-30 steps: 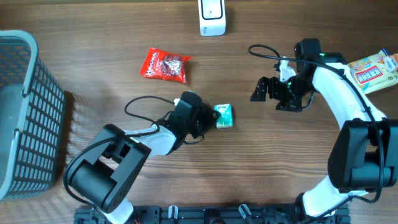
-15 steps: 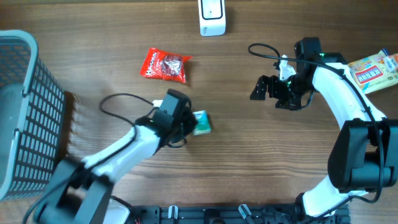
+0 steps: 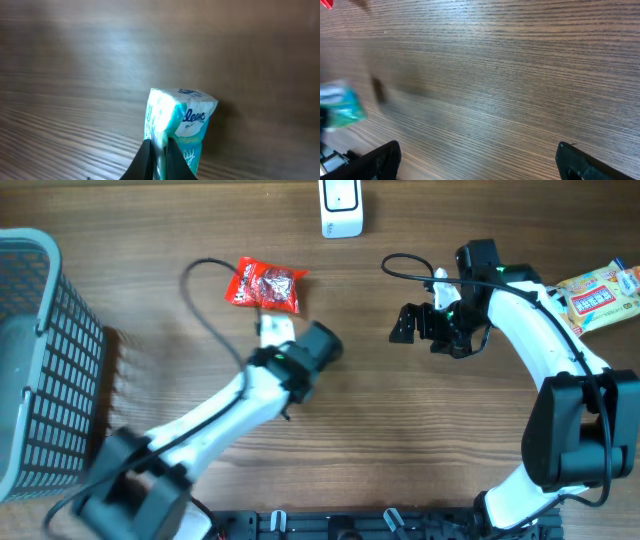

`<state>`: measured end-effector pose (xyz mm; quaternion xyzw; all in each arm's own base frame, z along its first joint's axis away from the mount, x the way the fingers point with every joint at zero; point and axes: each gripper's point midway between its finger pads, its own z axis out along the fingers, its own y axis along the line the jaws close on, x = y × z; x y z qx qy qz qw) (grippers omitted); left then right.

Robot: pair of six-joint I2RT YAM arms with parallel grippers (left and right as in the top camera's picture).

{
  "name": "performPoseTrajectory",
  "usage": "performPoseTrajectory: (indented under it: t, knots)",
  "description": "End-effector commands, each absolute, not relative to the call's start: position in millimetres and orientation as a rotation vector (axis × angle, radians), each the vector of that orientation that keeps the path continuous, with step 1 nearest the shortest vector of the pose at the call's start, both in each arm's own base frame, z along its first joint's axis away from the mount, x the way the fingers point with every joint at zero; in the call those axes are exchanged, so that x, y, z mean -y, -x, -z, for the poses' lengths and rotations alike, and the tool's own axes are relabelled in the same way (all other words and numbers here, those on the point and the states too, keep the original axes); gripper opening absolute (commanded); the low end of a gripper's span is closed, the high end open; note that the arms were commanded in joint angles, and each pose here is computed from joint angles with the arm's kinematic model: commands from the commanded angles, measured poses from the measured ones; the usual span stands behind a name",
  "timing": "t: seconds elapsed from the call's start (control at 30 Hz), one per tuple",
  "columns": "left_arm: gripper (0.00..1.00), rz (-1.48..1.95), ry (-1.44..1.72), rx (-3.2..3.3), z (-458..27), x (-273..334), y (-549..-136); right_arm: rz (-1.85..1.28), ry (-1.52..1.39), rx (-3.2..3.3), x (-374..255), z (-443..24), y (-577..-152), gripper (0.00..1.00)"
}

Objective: Scan the item barcode

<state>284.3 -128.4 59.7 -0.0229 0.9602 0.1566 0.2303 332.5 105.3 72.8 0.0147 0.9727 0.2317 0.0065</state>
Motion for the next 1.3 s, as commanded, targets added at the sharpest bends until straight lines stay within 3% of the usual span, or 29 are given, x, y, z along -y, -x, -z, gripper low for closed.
performPoseTrajectory:
  t: [0.0,0.1,0.27,0.33,0.4,0.47,0.57,0.6,0.63,0.87,0.97,1.07,1.17,1.27]
  knots:
    - [0.06,-0.527,-0.155,-2.681,-28.0,154.6,-264.7,-0.736,-0.036,-3.015,-107.9,-81.2,-335.6,1.0]
    - [0.09,-0.474,-0.172,-2.707,-18.3,175.0,-249.2,-0.726,-0.038,-3.017,-106.8,-80.7,-335.9,1.0]
    - [0.04,-0.248,-0.17,-2.822,-23.6,215.0,-239.2,-0.726,-0.051,-3.015,-105.9,-80.9,-336.8,1.0]
    - [0.09,-0.19,-0.168,-2.852,-35.1,227.0,-238.9,-0.726,-0.071,-3.016,-101.8,-80.9,-337.0,1.0]
    - [0.29,-0.188,-0.109,-2.856,-53.7,228.2,-242.8,-0.745,-0.102,-3.03,-97.0,-82.8,-333.8,1.0]
    - [0.32,-0.17,0.025,-2.85,-76.0,221.8,-253.3,-0.775,-0.108,-3.048,-98.0,-86.7,-328.6,1.0]
    - [0.53,-0.106,0.199,-2.829,-102.8,202.3,-272.7,-0.781,-0.088,-3.063,-103.5,-89.3,-324.3,1.0]
    - [0.66,-0.072,0.258,-2.82,-110.5,193.5,-279.0,-0.797,-0.063,-3.066,-110.4,-90.3,-322.1,1.0]
    - [1.0,-0.027,0.389,-2.79,-125.2,169.4,-292.4,-0.826,0.002,-3.065,-126.5,-92.3,-318.3,1.0]
    - [1.0,-0.037,0.949,-2.663,-138.6,45.4,-326.7,-0.649,0.264,-3.028,-213.2,-98.6,-307.8,0.99]
    - [1.0,-0.06,1.011,-2.649,-136.7,25.5,-326.7,-0.548,0.364,-2.912,-263.1,-131.2,-309.7,0.99]
    - [1.0,-0.117,1.063,-2.605,-138.2,8.1,-328.1,-0.517,0.34,-2.834,-304.2,-140.4,-301.9,0.9]
    - [1.0,-0.133,1.192,-2.552,-138.1,-17.8,-327.2,-0.561,0.304,-2.841,-359.9,-116.4,-277.0,0.77]
    - [1.0,-0.162,1.243,-2.556,-136.6,-29.5,-319.7,-0.456,0.256,-2.849,-366.5,-93.2,-273.8,0.66]
